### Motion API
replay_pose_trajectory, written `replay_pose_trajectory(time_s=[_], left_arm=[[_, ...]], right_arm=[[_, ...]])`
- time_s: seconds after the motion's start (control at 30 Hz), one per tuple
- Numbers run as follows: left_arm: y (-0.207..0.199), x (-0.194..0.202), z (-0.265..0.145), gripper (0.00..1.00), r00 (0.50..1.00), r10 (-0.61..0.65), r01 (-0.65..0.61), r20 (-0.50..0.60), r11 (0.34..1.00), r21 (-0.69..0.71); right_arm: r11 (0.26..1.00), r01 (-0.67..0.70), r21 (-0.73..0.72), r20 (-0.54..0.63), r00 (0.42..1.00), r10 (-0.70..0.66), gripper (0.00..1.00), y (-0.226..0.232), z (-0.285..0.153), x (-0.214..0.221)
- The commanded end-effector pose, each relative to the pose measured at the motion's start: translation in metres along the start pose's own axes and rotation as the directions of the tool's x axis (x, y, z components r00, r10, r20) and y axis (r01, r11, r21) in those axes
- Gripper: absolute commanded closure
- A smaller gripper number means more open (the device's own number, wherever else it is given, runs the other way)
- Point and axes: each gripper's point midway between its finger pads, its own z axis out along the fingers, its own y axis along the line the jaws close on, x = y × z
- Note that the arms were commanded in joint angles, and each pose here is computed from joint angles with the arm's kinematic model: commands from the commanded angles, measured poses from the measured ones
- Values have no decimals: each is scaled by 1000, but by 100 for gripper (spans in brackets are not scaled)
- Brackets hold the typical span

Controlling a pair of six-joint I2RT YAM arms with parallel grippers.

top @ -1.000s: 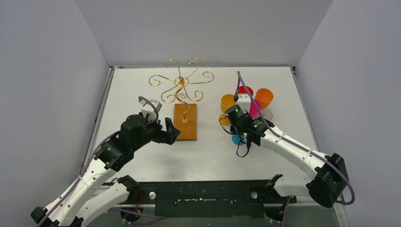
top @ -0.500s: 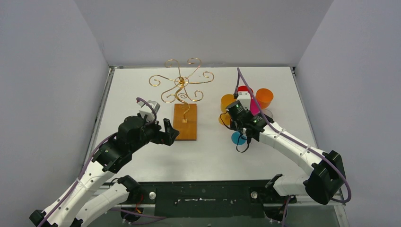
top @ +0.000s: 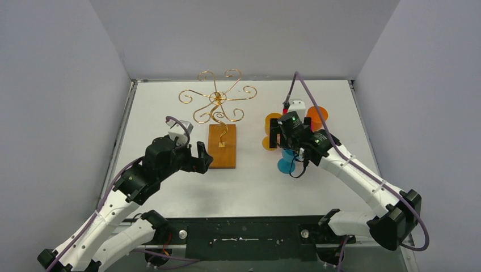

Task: Take the wine glass off the wine glass rack
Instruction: Place the wine glass at the center of the board, then reset both arms

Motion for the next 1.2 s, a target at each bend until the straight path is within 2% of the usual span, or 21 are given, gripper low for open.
replay_pose_trajectory(time_s=[0.0,0.13,0.2,0.23,0.3,0.37,0.43,0.53,0.63,0.73,0.83,0.93,1.1,1.17], left_arm=[[17,-12,-2,7,1000,12,-11,7,996,-87],[47,-12,2,6,998,-66,67,10,979,-191],[68,-17,0,5,991,-126,134,49,962,-237],[79,-22,-3,5,985,-156,171,79,952,-252],[99,-32,-11,5,968,-208,240,140,930,-278],[118,-39,-19,5,953,-241,290,185,904,-314],[132,-47,-23,5,940,-259,326,222,872,-365],[132,-84,-28,4,914,-268,369,303,860,-353],[125,-125,-37,3,899,-239,364,367,873,-324],[138,-139,-49,3,902,-210,368,377,830,-419],[154,-130,-60,3,922,-186,351,341,774,-527],[162,-119,-69,3,937,-156,321,314,742,-588],[158,-115,-76,3,948,-122,282,295,755,-592],[159,-115,-76,3,944,-145,303,297,741,-600]], right_arm=[[999,-37,-25,176,984,41,15,-11,-44,-51],[987,-158,4,373,916,145,8,-40,-72,-75],[975,-220,-4,475,858,195,0,-56,-87,-82],[967,-254,-22,520,823,228,0,-64,-98,-85],[953,-302,2,552,795,251,0,-79,-106,-85],[942,-327,69,548,802,239,0,-91,-107,-83],[944,-296,147,522,834,180,0,-99,-101,-82],[931,-270,246,500,858,117,0,-121,-88,-91],[951,-271,149,464,869,175,0,-135,-73,-114],[954,-298,24,392,881,265,0,-152,-60,-131],[950,-307,-60,331,891,309,0,-157,-57,-137],[960,-262,-99,352,893,280,0,-149,-68,-140],[969,-229,-93,401,882,247,0,-149,-84,-139],[967,-235,-93,403,879,253,0,-149,-87,-140]])
